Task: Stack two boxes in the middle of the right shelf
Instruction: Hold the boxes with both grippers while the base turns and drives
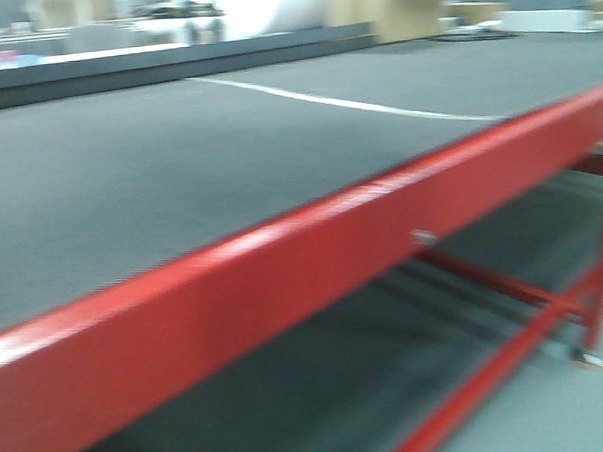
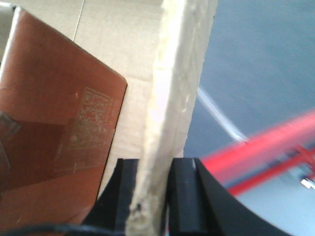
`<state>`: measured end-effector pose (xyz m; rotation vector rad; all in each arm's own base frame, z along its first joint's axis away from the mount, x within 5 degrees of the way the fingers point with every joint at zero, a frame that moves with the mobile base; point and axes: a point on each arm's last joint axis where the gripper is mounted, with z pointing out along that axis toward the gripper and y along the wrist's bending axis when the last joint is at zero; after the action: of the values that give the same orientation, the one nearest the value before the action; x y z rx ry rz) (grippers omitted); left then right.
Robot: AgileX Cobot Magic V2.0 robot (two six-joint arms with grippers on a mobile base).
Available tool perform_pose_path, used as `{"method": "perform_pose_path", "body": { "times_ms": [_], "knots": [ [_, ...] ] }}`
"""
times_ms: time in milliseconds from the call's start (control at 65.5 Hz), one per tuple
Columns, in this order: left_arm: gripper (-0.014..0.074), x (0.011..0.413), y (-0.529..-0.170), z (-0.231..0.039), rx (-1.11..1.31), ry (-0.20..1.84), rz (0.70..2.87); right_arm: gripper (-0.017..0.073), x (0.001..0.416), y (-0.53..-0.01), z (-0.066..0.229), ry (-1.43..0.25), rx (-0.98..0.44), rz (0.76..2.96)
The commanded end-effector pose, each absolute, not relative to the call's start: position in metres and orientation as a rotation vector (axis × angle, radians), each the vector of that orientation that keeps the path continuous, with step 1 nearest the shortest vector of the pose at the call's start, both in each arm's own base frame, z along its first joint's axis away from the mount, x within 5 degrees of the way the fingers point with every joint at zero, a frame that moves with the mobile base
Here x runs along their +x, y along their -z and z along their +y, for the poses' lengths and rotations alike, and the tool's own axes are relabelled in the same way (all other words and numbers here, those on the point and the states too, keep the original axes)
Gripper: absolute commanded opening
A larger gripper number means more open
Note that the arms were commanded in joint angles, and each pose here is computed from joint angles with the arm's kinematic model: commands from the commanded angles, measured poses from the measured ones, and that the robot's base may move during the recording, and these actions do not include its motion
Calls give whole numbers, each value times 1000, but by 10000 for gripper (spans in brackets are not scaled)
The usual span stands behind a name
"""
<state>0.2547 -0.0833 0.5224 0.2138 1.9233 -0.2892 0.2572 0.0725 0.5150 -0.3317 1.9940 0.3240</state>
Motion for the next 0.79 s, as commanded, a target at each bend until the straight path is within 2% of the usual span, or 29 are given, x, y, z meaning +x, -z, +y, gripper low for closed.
{"method": "perform_pose_path", "body": {
  "times_ms": [0,778],
  "knots": [
    [-111,251,-535,-79,209,265,1826,-152,254,-524,67,-274,-329,1932],
    [-111,251,-535,-79,209,265,1826,-152,254,-524,67,-274,-329,1932]
  ]
}}
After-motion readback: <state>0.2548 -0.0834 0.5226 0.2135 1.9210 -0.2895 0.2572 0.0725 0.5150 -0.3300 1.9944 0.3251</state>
